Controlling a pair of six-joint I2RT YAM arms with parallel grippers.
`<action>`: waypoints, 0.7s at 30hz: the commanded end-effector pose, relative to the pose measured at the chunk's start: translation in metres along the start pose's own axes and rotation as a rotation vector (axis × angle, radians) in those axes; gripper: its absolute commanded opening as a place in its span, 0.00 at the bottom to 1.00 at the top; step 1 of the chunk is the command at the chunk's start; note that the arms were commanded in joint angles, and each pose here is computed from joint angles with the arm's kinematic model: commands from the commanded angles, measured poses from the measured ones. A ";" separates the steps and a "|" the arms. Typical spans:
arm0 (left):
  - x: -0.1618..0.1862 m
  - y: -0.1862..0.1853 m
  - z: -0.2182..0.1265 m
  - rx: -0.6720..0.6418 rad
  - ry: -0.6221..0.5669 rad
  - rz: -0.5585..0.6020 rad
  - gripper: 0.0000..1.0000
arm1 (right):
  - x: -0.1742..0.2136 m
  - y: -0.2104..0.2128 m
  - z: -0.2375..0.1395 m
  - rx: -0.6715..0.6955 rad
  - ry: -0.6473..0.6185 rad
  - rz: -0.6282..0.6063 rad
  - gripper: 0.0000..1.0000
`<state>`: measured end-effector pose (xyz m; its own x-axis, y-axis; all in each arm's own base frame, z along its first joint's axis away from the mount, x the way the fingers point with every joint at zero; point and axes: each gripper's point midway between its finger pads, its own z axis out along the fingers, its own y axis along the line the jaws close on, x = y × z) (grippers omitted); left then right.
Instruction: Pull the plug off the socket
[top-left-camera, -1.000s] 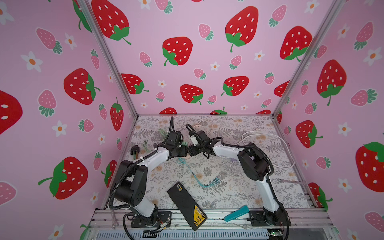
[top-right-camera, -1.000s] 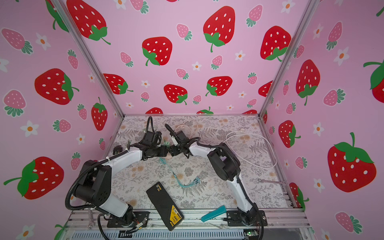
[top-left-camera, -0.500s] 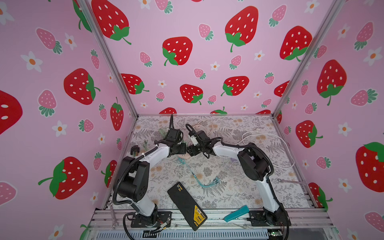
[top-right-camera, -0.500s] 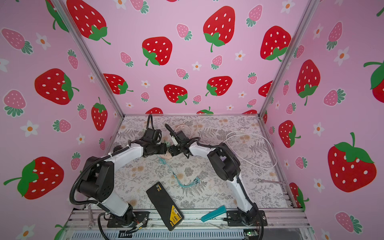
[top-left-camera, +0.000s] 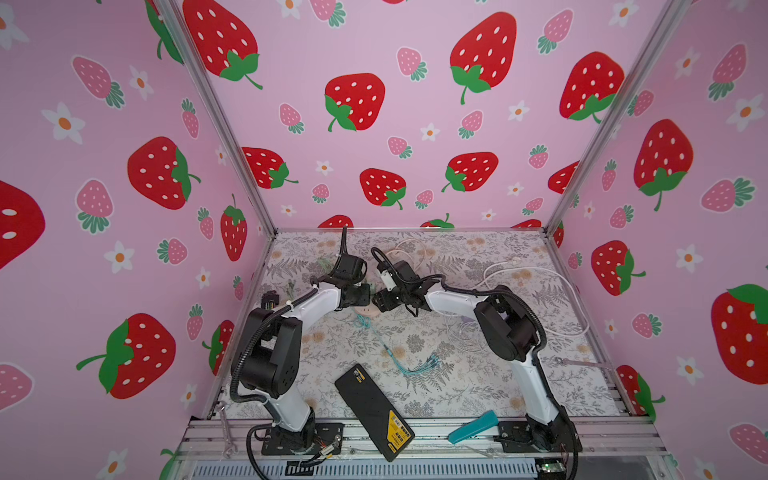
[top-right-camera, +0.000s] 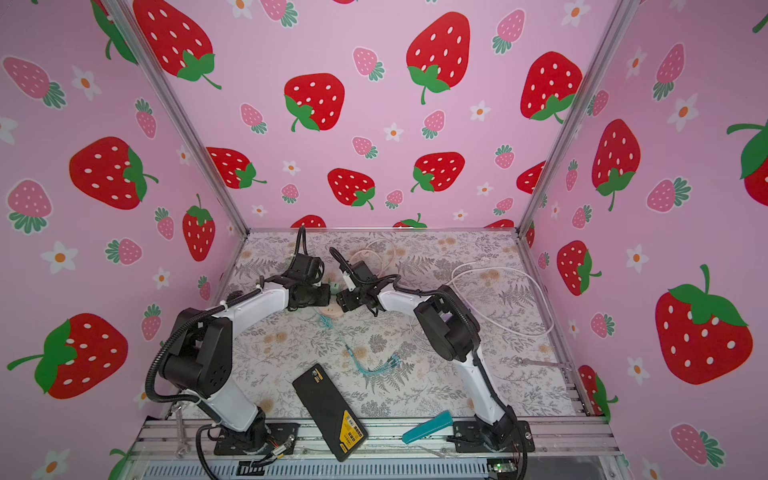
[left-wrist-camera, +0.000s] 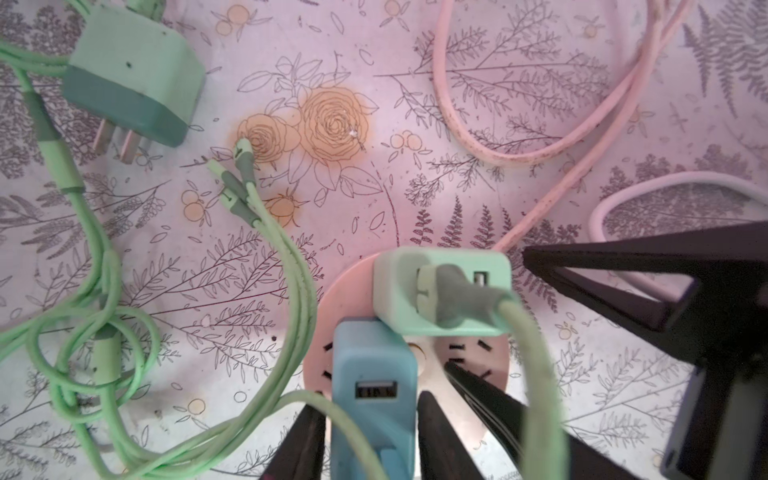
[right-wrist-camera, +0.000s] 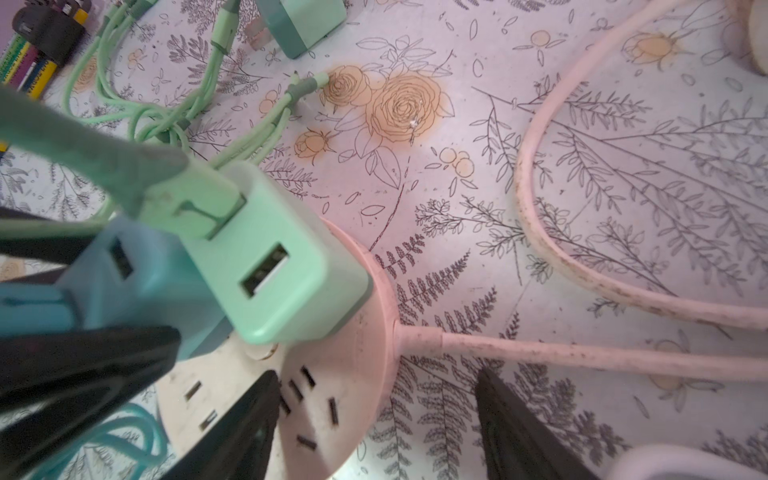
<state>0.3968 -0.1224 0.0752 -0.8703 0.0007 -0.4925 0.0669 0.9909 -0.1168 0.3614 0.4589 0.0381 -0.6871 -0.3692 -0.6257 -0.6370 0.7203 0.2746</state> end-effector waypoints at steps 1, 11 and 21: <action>-0.008 0.004 0.000 -0.033 0.000 -0.010 0.33 | 0.118 -0.065 0.028 0.224 0.332 -0.003 0.76; -0.005 0.007 0.007 -0.057 0.022 -0.009 0.31 | 0.118 -0.065 0.027 0.229 0.334 -0.005 0.76; -0.006 0.004 0.008 -0.044 0.019 -0.015 0.22 | 0.118 -0.066 0.027 0.229 0.335 -0.004 0.76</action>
<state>0.4015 -0.1203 0.0691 -0.8792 0.0110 -0.4762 0.0573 0.9949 -0.0827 0.3616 0.4587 0.0381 -0.6869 -0.3689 -0.6261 -0.6364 0.7213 0.2733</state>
